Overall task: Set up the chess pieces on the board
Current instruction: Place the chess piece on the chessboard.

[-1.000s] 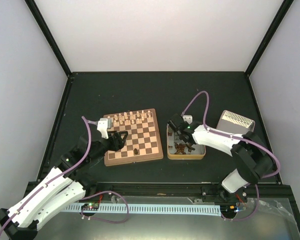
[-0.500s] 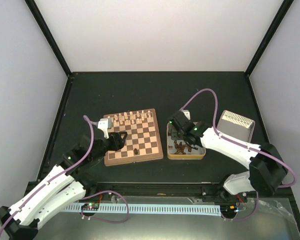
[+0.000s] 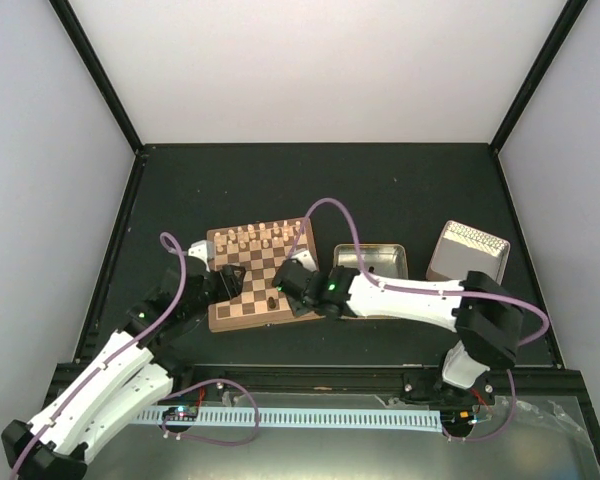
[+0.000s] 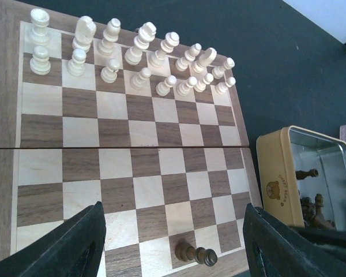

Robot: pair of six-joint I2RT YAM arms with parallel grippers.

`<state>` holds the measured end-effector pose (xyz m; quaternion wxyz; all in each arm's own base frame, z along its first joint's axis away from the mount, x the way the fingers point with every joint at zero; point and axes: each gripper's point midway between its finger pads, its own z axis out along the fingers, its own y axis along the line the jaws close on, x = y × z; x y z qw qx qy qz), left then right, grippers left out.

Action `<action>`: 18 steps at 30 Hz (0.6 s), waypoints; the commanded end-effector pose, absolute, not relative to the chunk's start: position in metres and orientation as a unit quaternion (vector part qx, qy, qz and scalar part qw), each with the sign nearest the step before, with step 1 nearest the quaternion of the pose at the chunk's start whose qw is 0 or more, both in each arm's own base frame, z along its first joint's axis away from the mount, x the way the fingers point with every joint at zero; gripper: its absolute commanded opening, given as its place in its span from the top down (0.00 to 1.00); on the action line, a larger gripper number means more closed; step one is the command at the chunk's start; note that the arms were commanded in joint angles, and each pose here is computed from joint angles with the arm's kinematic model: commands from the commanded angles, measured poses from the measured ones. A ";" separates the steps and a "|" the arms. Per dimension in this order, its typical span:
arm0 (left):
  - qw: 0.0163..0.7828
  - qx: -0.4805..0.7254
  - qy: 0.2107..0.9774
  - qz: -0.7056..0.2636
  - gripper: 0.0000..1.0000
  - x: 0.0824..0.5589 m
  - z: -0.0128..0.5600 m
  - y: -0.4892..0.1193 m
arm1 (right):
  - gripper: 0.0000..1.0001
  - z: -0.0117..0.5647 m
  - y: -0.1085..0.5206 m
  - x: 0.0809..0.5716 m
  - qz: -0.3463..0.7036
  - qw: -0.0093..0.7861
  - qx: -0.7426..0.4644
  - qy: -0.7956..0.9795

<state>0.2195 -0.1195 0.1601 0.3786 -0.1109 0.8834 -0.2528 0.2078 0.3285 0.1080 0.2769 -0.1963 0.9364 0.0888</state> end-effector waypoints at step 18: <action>0.358 -0.137 0.882 -0.274 0.33 0.216 0.152 -0.112 | 0.85 0.058 0.349 0.196 0.042 0.261 -0.249 0.932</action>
